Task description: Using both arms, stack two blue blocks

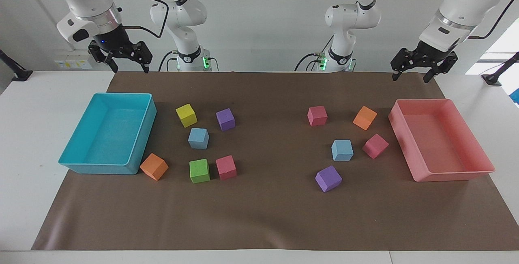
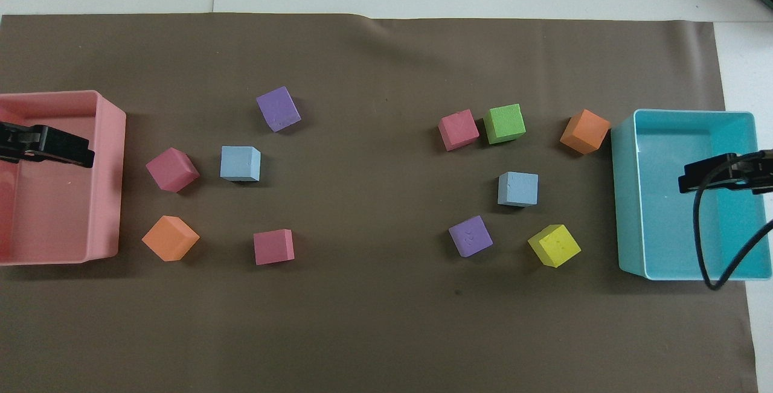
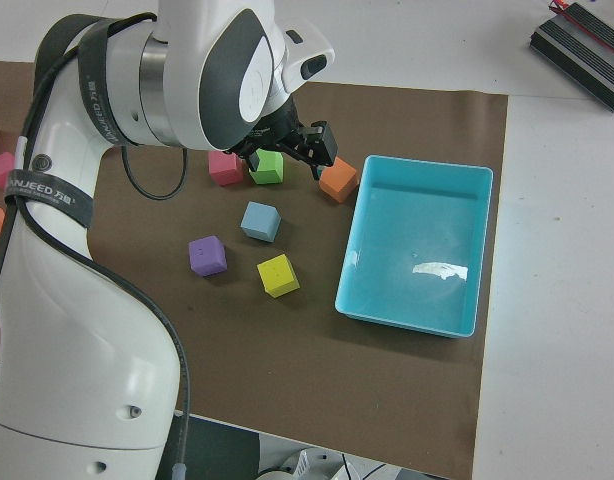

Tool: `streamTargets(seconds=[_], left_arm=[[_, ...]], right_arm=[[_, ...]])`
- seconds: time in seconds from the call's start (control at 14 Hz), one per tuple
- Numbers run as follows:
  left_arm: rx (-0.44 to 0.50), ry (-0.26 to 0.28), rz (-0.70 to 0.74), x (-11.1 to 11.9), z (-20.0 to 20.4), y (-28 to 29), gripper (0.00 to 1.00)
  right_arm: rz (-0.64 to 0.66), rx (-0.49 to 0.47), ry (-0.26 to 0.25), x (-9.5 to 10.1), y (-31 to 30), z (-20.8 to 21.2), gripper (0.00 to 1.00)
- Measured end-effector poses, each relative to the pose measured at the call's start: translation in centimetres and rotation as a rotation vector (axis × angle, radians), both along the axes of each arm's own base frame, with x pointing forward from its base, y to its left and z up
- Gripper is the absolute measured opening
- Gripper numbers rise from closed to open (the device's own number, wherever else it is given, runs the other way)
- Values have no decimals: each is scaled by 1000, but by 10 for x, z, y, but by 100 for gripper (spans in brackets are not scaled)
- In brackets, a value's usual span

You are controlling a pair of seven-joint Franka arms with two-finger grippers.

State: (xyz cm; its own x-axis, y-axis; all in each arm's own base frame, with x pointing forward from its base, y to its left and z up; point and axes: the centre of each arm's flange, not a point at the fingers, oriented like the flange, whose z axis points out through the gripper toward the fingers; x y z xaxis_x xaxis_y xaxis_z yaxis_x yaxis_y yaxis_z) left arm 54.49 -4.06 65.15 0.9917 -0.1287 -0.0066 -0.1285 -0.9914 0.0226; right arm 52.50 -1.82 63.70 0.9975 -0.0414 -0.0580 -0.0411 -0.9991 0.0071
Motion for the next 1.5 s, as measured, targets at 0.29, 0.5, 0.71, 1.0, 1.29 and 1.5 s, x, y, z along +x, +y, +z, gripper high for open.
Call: streamTargets(seconds=[0.29,0.5,0.71,1.0,1.29,1.5], left_arm=[[-1,-8,0,-3,5,0,100],[-1,-7,0,-3,5,0,100],[0,-7,0,-3,5,0,100],[0,-6,0,-3,5,0,100],[0,-2,0,-4,4,0,100],[0,-1,0,-4,4,0,100]], right_arm=[[0,0,0,0,0,0,100],[0,0,0,0,0,0,100],[0,0,0,0,0,0,100],[0,0,0,0,0,0,100],[0,0,0,0,0,0,100],[0,0,0,0,0,0,100]])
